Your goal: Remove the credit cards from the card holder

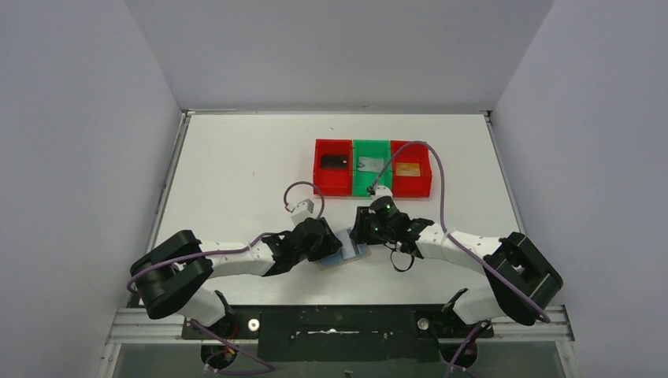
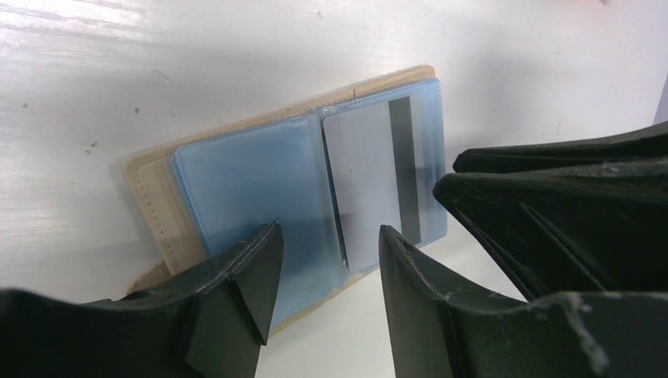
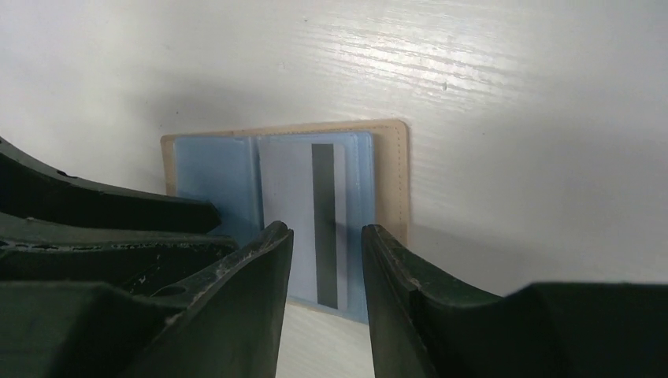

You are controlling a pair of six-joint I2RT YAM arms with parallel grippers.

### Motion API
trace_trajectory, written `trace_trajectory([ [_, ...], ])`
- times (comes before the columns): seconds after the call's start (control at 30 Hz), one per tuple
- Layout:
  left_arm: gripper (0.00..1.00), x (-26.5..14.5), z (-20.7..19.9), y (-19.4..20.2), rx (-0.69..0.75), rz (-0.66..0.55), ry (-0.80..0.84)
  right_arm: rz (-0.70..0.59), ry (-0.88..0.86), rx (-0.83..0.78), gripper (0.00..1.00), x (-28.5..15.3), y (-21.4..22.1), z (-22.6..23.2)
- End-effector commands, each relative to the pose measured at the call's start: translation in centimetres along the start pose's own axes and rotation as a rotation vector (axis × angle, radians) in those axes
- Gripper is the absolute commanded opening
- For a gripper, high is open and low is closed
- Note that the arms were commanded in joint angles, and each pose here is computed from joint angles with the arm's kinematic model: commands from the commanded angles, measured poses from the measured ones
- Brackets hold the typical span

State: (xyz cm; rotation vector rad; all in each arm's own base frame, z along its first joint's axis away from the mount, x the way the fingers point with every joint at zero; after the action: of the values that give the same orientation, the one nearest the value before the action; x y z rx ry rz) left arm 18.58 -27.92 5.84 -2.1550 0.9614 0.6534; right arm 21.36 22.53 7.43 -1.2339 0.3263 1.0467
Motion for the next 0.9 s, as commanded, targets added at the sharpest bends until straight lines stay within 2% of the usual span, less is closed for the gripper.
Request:
trace_trajectory([
  [0.0, 0.49, 0.4, 2.7, 0.5, 0.047, 0.009, -0.123, 0.033, 0.006, -0.08, 0.37, 0.6, -0.4, -0.1],
  [0.13, 0.44, 0.2, 2.7, 0.4, 0.058, 0.009, -0.116, 0.072, -0.023, -0.047, 0.28, 1.0, 1.2, -0.1],
  [0.33, 0.44, -0.9, 0.5, -1.0, 0.043, -0.018, -0.025, 0.083, -0.017, 0.059, 0.19, 0.8, 3.6, -0.5],
  [0.53, 0.46, -1.9, -3.4, -1.6, 0.04, -0.013, 0.158, 0.078, 0.017, 0.142, 0.18, 0.9, 5.2, -1.0],
  [0.67, 0.46, -1.1, -4.1, -1.1, 0.052, 0.027, 0.157, 0.072, 0.047, 0.161, 0.17, 1.1, 5.5, -1.5],
  [0.87, 0.46, 0.3, -2.6, -0.1, 0.012, 0.04, 0.094, 0.062, 0.079, 0.166, 0.17, 1.0, 5.4, -1.9],
])
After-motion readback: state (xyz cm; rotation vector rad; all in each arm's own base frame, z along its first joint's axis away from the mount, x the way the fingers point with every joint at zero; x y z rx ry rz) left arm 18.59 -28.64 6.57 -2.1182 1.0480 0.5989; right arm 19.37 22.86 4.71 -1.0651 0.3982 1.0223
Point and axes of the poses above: each gripper's point midway between its finger pads, its own x axis out along the fingers, its own z axis along the line the jaws close on, y = z × x, the point moved 4 cm from there along -x, back along the fingers, and after that the axes turned 6 degrees about -x, right-handed, at the moved point
